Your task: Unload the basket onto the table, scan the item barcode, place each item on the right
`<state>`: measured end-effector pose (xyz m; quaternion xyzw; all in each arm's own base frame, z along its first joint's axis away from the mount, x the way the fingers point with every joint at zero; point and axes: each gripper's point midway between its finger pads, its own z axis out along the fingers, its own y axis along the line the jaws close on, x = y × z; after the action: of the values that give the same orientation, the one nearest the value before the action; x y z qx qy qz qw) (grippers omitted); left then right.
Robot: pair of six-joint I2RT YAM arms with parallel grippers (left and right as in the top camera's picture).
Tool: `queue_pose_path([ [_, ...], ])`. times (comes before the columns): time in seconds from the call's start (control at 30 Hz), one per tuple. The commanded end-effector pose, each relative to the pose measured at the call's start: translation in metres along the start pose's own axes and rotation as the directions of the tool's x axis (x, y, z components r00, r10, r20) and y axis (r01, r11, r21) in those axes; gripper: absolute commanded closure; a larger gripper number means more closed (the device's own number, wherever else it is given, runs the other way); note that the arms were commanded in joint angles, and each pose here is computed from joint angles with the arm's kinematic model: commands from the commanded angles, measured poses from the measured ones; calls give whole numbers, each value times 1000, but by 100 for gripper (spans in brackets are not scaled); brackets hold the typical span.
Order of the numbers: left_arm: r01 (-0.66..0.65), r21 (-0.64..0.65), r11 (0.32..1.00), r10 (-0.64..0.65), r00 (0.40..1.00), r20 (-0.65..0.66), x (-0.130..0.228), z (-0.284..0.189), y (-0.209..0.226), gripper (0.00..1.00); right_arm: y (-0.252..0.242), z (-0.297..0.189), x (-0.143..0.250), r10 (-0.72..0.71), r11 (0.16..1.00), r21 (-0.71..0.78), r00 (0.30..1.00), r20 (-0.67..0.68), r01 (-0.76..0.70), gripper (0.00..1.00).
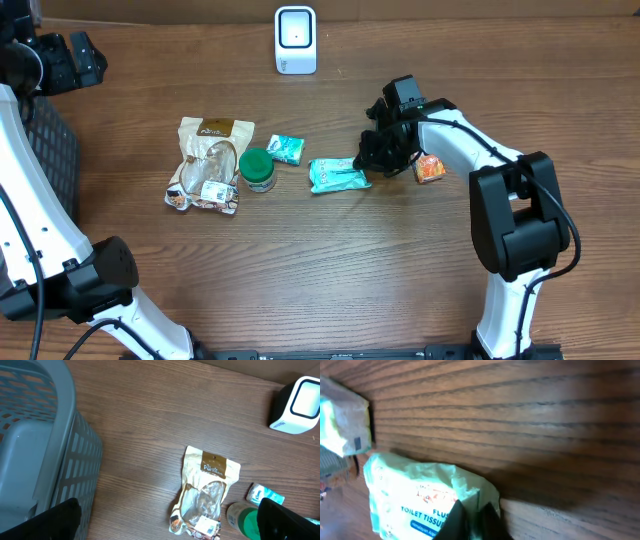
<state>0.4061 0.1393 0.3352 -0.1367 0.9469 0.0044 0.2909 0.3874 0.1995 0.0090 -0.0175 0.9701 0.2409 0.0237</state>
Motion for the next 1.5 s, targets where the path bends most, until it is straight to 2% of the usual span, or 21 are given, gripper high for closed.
queue_pose_path([
  [0.0, -23, 2, 1000, 23, 999, 39, -4, -14, -5, 0, -24, 22, 26, 12, 997, 83, 996, -86, -4, 96],
  [0.13, -23, 2, 1000, 23, 999, 39, -4, -14, -5, 0, -8, -8, 6, -12, 997, 81, 999, -50, 16, 96],
  [0.23, -23, 2, 1000, 23, 999, 39, -4, -14, -5, 0, 16, -60, -24, -98, 985, 152, 993, 63, 87, 96],
  [0.33, -23, 2, 1000, 23, 999, 39, -4, -14, -5, 0, 21, -71, -28, -118, 979, 175, 989, 83, 102, 96],
  [0.37, -23, 2, 1000, 23, 999, 39, -4, -14, -5, 0, 20, -71, -26, -126, 978, 177, 989, 73, 111, 92],
  [0.4, -23, 2, 1000, 23, 999, 39, -4, -14, -5, 0, 20, -70, -24, -133, 976, 179, 989, 63, 120, 77],
  [0.43, -23, 2, 1000, 23, 999, 39, -4, -14, -5, 0, 20, -70, -23, -156, 973, 183, 986, 54, 143, 57],
  [0.47, -23, 2, 1000, 23, 999, 39, -4, -14, -5, 0, 19, -70, -23, -159, 970, 192, 986, 54, 146, 49],
  [0.53, -23, 2, 1000, 23, 999, 39, -4, -14, -5, 0, 12, -71, -24, -146, 965, 229, 987, 59, 129, 26],
  [0.57, -23, 2, 1000, 23, 999, 39, -4, -14, -5, 0, 9, -71, -23, -120, 965, 240, 991, 63, 102, 20],
  [0.67, -23, 2, 1000, 23, 999, 39, -4, -14, -5, 0, -5, -63, -13, 21, 969, 245, 998, 55, -34, 16],
  [0.73, -23, 2, 1000, 23, 999, 39, -4, -14, -5, 0, -8, -50, 0, 88, 974, 211, 996, 10, -88, 17],
  [0.83, -23, 2, 1000, 23, 999, 39, -4, -14, -5, 0, -5, -27, 17, 110, 984, 150, 992, -66, -100, 25],
  [1.0, -23, 2, 1000, 23, 999, 39, -4, -14, -5, 0, -13, -11, 26, 166, 976, 156, 984, -63, -154, 29],
  [1.17, -23, 2, 1000, 23, 999, 39, -4, -14, -5, 0, -23, 6, 29, 170, 976, 144, 985, -36, -163, 41],
  [1.23, -23, 2, 1000, 23, 999, 39, -4, -14, -5, 0, -27, 9, 31, 169, 975, 149, 985, -32, -162, 55],
  [1.3, -23, 2, 1000, 23, 999, 39, -4, -14, -5, 0, -28, 10, 31, 168, 975, 150, 985, -31, -161, 79],
  [1.33, -23, 2, 1000, 23, 999, 39, -4, -14, -5, 0, -27, 10, 30, 157, 977, 148, 987, -30, -151, 85],
  [1.4, -24, 3, 1000, 23, 999, 39, -4, -14, -5, 0, -27, 10, 30, 132, 981, 146, 991, -33, -126, 94],
  [1.47, -24, 3, 1000, 23, 999, 39, -4, -14, -5, 0, -25, 5, 27, 126, 982, 144, 992, -31, -120, 96],
])
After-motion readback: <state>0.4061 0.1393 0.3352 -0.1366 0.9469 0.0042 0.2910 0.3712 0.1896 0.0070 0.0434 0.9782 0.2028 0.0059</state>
